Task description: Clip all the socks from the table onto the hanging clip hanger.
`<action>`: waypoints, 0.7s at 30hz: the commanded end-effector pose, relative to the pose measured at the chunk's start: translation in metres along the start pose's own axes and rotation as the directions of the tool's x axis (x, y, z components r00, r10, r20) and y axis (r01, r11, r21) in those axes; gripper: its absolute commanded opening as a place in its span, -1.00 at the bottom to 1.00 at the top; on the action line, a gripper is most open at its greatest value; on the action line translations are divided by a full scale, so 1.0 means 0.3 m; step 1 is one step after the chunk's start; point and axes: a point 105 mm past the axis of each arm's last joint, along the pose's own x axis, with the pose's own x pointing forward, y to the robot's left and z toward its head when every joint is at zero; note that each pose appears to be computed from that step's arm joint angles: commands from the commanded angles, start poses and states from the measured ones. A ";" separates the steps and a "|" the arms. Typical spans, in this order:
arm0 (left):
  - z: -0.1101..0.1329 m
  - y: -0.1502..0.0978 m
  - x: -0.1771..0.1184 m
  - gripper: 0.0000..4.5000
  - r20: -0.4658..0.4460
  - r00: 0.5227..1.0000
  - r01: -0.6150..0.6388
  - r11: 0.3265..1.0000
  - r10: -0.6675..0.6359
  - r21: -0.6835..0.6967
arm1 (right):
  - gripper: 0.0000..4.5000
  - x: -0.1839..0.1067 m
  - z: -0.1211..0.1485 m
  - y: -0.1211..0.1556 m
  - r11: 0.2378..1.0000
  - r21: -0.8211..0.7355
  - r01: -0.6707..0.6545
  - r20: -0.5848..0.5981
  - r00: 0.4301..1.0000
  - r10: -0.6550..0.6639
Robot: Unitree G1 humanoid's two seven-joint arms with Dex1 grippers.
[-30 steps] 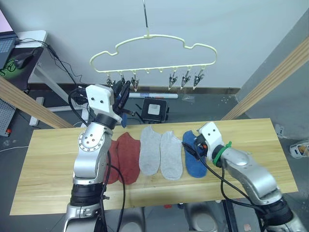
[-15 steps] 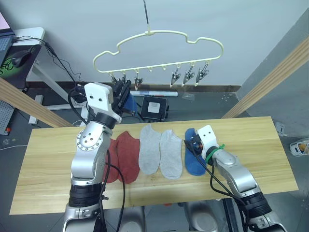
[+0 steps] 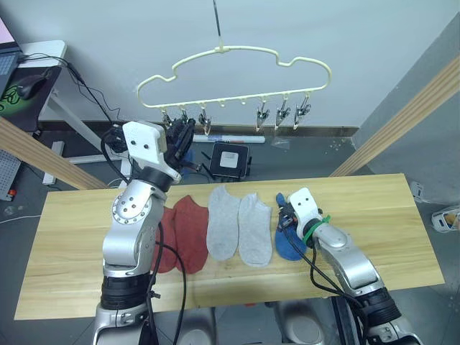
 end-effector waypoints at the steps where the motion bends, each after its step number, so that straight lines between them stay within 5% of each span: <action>1: 0.062 -0.005 -0.013 -0.81 0.044 0.999 0.031 0.998 -0.029 -0.058 | -1.00 -0.024 0.181 0.069 0.981 -0.173 -0.083 0.174 0.978 0.114; 11: 0.132 -0.018 -0.013 -0.81 0.036 0.993 0.117 0.974 -0.112 -0.195 | -1.00 0.021 0.461 0.204 0.925 -0.360 -0.125 0.346 0.902 0.257; 21: 0.189 -0.002 -0.010 -0.81 0.017 0.990 0.135 0.938 -0.137 -0.320 | -1.00 0.101 0.608 0.251 0.921 -0.381 -0.081 0.434 0.864 0.255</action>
